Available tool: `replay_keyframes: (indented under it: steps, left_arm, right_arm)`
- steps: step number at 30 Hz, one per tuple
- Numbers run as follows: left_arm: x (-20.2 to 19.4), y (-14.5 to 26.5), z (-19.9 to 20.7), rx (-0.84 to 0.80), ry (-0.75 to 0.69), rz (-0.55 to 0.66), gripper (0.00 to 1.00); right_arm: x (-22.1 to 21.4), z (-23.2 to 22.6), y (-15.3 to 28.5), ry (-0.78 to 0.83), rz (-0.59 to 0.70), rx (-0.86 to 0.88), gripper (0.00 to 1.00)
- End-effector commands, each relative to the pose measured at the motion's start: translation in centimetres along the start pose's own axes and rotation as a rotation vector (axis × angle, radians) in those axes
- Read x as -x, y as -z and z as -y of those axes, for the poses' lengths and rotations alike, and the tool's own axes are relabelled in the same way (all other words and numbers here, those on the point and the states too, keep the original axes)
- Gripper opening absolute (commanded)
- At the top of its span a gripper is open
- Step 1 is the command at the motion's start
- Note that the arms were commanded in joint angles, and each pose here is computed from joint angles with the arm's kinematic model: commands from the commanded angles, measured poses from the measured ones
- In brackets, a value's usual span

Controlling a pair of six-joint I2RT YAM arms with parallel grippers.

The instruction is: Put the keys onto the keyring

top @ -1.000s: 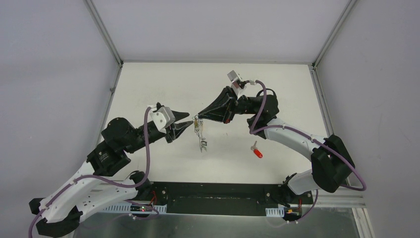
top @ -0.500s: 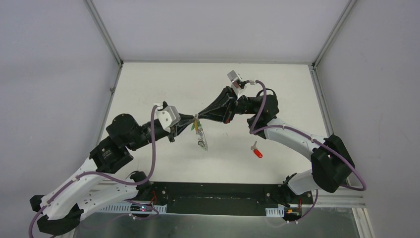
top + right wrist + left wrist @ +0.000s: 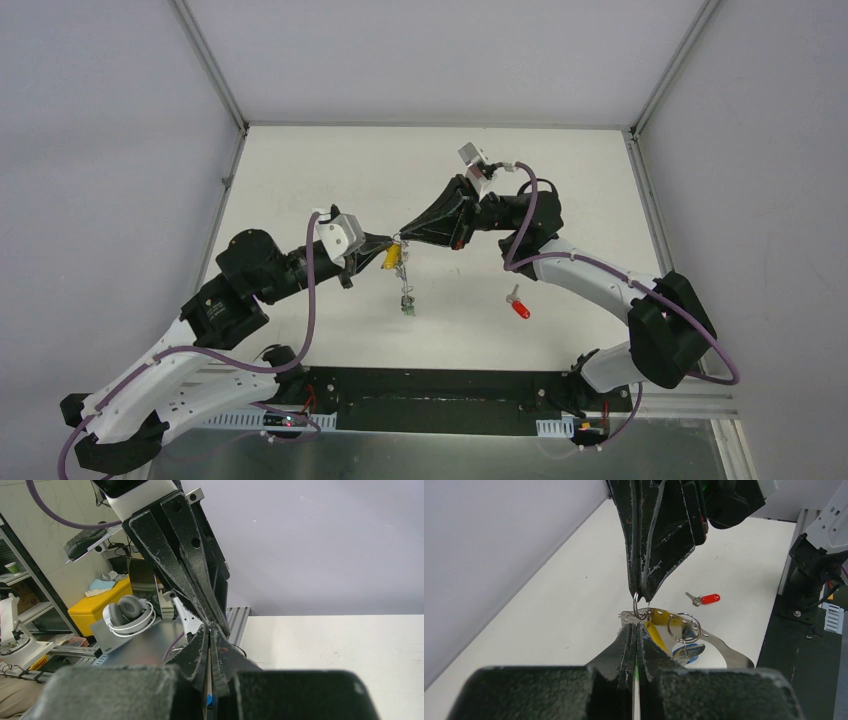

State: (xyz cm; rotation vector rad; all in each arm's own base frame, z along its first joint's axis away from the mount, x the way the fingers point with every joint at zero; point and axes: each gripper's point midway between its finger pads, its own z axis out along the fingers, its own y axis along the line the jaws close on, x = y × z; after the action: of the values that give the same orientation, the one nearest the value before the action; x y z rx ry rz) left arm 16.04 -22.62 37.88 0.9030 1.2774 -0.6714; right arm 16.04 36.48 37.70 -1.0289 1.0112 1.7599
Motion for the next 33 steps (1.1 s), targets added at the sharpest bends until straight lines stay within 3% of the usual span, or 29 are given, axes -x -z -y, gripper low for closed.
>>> replay_keyframes:
  steps: [1,11,16,21,25,33]
  left_arm:
    - [-1.0,-0.5,1.0,-0.052,0.014,-0.038,0.0]
    - [-2.0,-1.6,1.6,-0.093,0.018,-0.074,0.01]
    - [-1.3,-1.0,1.2,-0.07,0.006,-0.051,0.23]
    - [-0.3,-0.6,1.1,-0.058,0.014,-0.004,0.37]
    - [0.1,-0.7,0.9,-0.042,0.033,0.03,0.38]
    - [0.8,-1.0,0.6,-0.022,0.05,0.072,0.3]
  right_arm:
    - [2.4,-1.6,-0.2,0.085,0.052,0.038,0.0]
    - [2.4,-1.8,-0.2,0.087,0.047,0.043,0.0]
    - [2.3,-1.8,-0.2,0.088,0.046,0.045,0.0]
    - [2.0,-1.6,-0.1,0.081,0.041,0.042,0.0]
    - [2.0,-1.6,-0.2,0.079,0.04,0.042,0.0]
    - [2.0,-1.6,-0.1,0.08,0.039,0.043,0.0]
